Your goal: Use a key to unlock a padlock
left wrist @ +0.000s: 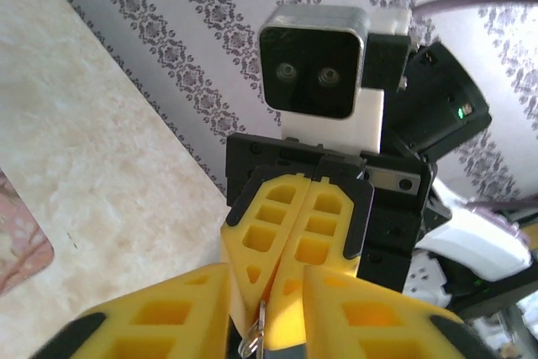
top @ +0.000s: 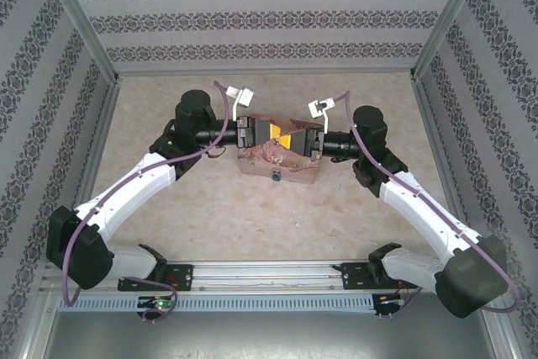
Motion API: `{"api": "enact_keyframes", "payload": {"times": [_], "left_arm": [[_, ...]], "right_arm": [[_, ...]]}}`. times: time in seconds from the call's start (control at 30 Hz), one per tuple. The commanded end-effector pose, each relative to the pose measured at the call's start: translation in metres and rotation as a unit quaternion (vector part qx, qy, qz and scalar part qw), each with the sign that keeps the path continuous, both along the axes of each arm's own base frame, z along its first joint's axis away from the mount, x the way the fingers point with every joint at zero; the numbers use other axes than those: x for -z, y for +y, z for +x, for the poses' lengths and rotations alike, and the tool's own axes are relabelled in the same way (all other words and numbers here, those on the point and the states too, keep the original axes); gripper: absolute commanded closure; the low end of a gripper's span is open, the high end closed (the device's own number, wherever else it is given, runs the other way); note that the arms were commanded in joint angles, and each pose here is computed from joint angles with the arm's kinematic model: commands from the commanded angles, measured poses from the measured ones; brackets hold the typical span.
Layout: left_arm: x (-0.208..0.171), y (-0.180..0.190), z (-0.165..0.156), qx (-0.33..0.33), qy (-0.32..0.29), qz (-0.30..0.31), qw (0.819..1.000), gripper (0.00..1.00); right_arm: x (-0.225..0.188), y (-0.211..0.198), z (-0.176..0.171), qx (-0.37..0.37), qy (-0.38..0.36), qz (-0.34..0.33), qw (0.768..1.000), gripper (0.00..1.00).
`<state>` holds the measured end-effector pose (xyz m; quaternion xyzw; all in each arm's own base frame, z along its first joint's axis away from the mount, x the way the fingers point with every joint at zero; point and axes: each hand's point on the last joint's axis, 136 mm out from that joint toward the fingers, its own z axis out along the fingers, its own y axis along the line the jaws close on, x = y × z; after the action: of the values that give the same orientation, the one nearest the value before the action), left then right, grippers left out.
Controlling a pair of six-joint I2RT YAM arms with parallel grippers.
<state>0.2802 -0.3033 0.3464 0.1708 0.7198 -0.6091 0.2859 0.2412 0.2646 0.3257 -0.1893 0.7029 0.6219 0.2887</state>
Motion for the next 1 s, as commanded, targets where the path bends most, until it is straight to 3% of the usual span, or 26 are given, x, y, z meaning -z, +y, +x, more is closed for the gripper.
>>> {"api": "enact_keyframes", "payload": {"times": [0.0,0.2,0.4,0.67,0.97], "left_arm": [[-0.023,0.023,0.007,-0.053,-0.044,-0.024,0.997,0.6],[-0.035,0.053,0.017,-0.151,-0.056,-0.071,0.984,0.51],[-0.03,0.056,0.017,-0.205,-0.056,-0.115,0.97,0.47],[-0.019,0.035,0.014,-0.23,-0.053,-0.13,0.963,0.43],[-0.009,0.009,0.018,-0.228,-0.041,-0.129,0.964,0.44]], "right_arm": [[-0.012,0.0,0.001,0.019,-0.023,0.005,1.0,1.0],[-0.017,-0.006,0.018,0.091,-0.013,0.032,0.995,1.0],[-0.022,-0.014,0.036,0.179,0.013,0.092,0.979,1.0],[-0.015,-0.01,0.034,0.221,0.035,0.126,0.966,1.0],[-0.01,0.0,0.024,0.207,0.048,0.126,0.969,1.0]]}}
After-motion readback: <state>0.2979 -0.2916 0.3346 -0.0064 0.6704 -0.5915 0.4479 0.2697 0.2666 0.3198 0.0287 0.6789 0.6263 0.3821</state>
